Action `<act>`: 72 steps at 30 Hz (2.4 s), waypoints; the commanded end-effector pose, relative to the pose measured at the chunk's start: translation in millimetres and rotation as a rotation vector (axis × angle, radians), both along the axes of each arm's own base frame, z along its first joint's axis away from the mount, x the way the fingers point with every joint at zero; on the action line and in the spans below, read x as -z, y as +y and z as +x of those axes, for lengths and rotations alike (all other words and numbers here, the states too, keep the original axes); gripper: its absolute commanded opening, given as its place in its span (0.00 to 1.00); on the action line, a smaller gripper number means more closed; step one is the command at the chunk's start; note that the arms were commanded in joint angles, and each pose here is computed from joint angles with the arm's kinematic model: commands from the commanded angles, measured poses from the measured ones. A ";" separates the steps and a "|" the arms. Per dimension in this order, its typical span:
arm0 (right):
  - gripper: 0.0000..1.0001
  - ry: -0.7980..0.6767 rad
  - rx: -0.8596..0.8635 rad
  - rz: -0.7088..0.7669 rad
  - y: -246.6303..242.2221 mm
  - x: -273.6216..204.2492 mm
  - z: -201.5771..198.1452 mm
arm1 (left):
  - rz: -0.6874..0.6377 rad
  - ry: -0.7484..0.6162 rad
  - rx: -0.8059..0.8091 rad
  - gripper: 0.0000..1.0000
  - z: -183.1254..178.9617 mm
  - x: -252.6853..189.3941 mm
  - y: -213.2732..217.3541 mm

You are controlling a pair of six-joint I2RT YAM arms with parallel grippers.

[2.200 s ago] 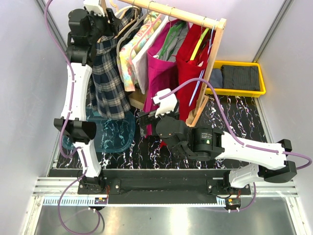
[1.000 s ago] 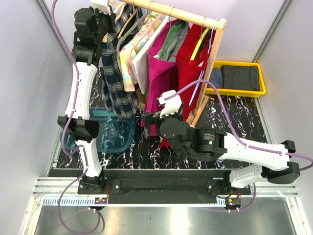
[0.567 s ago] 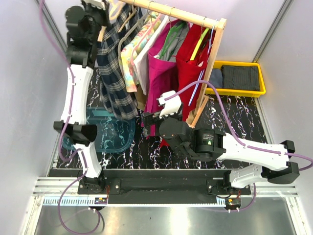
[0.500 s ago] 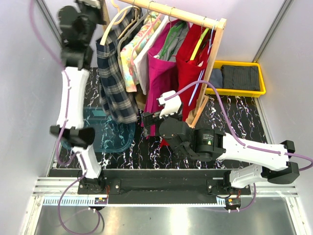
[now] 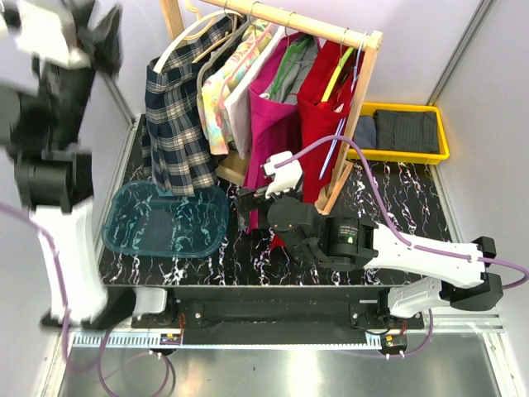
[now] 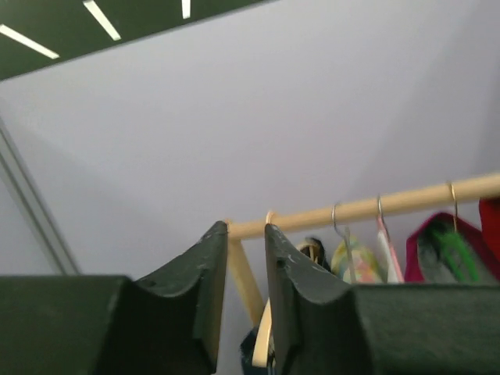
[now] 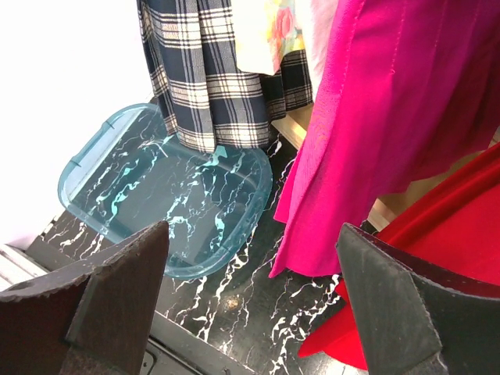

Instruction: Remove the skirt from the hanger

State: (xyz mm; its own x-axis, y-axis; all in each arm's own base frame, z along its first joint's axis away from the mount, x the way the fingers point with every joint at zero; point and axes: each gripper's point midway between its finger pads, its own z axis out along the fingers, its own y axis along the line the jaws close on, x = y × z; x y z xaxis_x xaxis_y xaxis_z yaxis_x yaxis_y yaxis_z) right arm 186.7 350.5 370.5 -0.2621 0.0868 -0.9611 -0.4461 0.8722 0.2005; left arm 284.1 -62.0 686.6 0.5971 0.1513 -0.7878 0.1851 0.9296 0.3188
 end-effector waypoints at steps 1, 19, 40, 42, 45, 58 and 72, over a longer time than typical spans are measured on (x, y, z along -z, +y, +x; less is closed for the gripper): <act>0.97 -0.007 -0.003 0.084 1.5 -23.2 1.3 | -0.054 0.339 0.057 0.54 157.1 72.5 -15.6; 0.99 0.008 0.007 0.062 2.3 -7.5 1.8 | -0.111 0.372 0.005 0.76 240.8 118.4 7.6; 0.99 -0.005 0.045 0.067 -13.1 -10.0 5.6 | -0.061 0.526 0.104 0.76 268.2 176.9 -20.1; 0.99 -0.005 0.050 0.072 -15.1 -10.6 6.1 | -0.055 0.553 0.105 0.76 272.1 187.4 -20.7; 0.99 -0.004 0.055 0.079 -18.7 -11.2 5.9 | -0.049 0.571 0.114 0.73 274.7 194.6 -22.4; 0.98 -0.004 0.063 0.078 -17.8 -8.4 7.3 | -0.006 0.655 0.215 0.64 249.0 210.2 -41.0; 0.98 0.001 0.065 0.085 -19.8 -6.1 6.3 | -0.050 0.592 0.219 0.34 265.1 194.7 -55.0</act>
State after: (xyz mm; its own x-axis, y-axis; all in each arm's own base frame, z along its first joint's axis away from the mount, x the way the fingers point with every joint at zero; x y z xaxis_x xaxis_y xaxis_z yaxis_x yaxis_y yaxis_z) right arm 188.9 338.9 359.4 -0.2710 0.0993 -0.9574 -0.4187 0.8835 0.2101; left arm 549.8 -104.2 468.0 -0.0097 0.0515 -0.9986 0.4856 0.8733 0.0404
